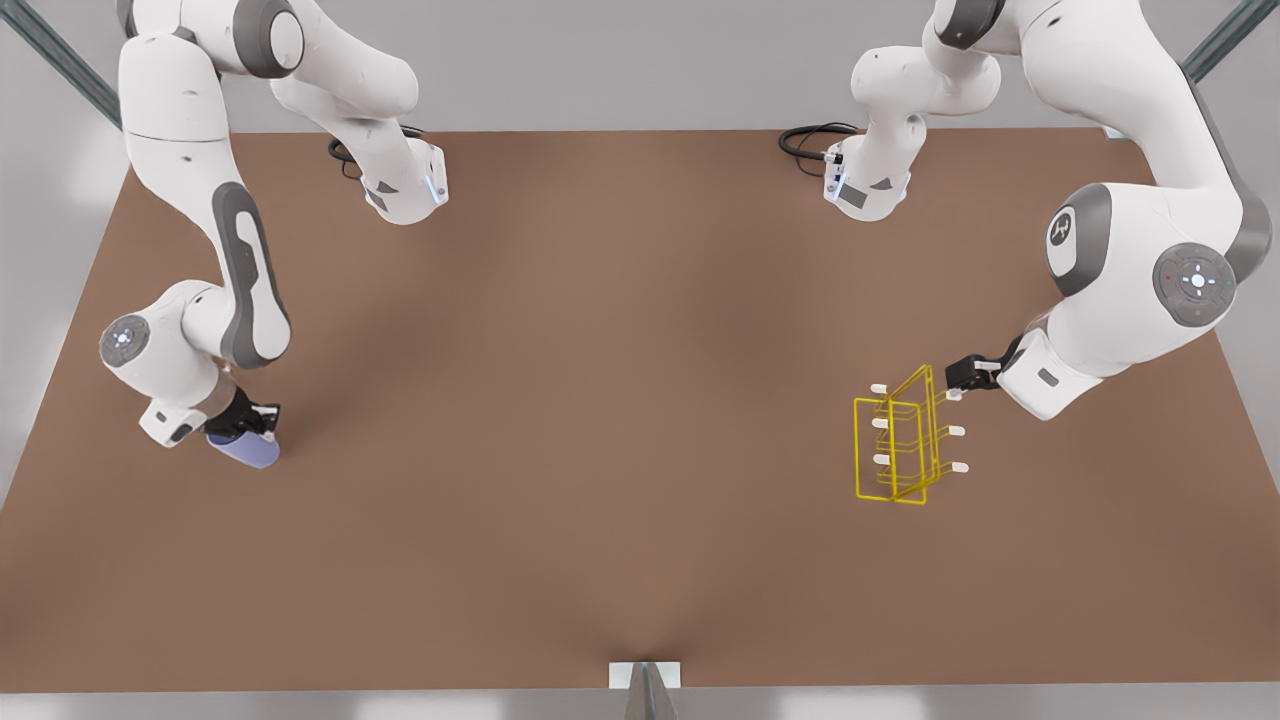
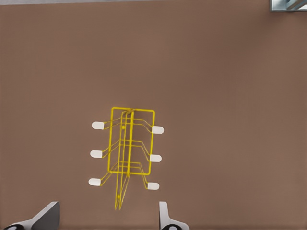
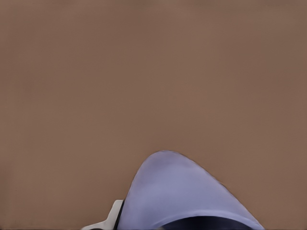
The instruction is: Place the cup on the cup holder
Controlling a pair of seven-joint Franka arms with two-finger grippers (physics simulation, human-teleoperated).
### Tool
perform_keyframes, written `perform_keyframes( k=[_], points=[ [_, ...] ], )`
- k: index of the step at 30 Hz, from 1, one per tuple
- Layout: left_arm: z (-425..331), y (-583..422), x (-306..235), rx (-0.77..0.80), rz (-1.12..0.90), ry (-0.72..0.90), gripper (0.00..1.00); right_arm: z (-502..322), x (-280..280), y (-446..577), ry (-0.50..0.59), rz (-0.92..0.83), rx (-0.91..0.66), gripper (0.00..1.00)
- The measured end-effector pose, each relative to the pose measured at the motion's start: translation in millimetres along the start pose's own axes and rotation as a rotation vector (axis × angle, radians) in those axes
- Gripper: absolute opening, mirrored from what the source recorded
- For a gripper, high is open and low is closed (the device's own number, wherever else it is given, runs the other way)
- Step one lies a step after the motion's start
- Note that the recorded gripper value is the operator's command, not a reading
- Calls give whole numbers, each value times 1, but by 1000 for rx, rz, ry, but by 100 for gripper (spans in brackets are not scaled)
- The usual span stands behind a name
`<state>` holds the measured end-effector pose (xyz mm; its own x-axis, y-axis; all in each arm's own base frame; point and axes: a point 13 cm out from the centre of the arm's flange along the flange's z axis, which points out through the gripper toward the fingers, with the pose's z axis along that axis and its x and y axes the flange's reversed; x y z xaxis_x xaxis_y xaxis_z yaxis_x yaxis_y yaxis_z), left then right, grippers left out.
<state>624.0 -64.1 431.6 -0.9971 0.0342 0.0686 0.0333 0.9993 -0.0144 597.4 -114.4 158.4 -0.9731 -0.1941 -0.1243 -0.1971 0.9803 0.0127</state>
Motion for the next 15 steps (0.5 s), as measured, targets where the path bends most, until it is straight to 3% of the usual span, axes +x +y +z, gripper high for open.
perform_keyframes(
  k=[5,8,12,15],
  points=[
    [-1,-6,1,-1,6,-1,100,-49,-71,170,-50,-271,-80,21],
    [-2,-13,2,-3,13,-1,100,-66,-80,289,-61,-388,-168,21],
    [-2,-22,4,-4,18,2,100,-49,-71,419,-47,-393,-346,21],
    [-1,-25,5,-5,15,5,100,-17,-74,486,-22,-231,-558,21]
  ],
)
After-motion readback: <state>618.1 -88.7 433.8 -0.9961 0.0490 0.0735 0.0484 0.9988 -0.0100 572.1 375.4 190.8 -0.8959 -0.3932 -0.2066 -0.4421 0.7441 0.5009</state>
